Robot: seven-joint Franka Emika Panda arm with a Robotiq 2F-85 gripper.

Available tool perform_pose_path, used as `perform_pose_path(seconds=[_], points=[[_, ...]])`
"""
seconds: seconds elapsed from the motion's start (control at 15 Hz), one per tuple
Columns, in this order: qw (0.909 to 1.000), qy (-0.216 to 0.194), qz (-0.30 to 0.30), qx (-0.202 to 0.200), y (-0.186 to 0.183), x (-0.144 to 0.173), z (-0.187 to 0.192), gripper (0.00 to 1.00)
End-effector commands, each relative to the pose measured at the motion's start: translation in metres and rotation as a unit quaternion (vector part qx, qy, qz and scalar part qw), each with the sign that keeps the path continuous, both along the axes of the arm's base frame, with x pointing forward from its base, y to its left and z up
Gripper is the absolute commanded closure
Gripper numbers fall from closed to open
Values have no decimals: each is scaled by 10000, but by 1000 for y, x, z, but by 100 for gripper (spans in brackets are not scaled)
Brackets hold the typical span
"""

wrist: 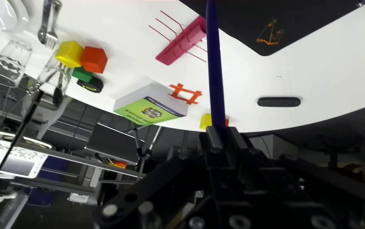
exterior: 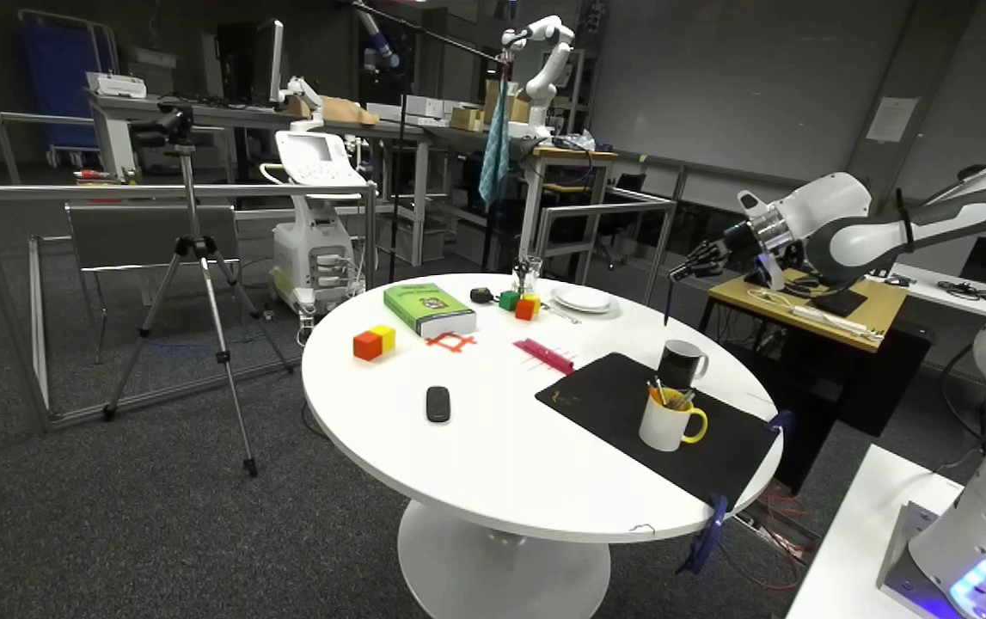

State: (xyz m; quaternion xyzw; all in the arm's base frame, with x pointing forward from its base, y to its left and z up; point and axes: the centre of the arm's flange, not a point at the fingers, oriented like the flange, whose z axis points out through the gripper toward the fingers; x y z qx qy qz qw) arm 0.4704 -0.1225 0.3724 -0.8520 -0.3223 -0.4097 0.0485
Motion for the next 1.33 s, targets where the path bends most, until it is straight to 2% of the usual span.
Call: perform_pose_path(seconds=[0.0,0.27,0.53,1.0,1.27], points=[[9978,-204,531,340,24,-14,10,97],[9924,-114,1078,582,50,-20,9,97],[9829,216,1640,802,67,-23,0,97],[9598,987,2335,1206,68,-27,-13,97],[9528,1311,2472,1182,60,-28,-27,97]])
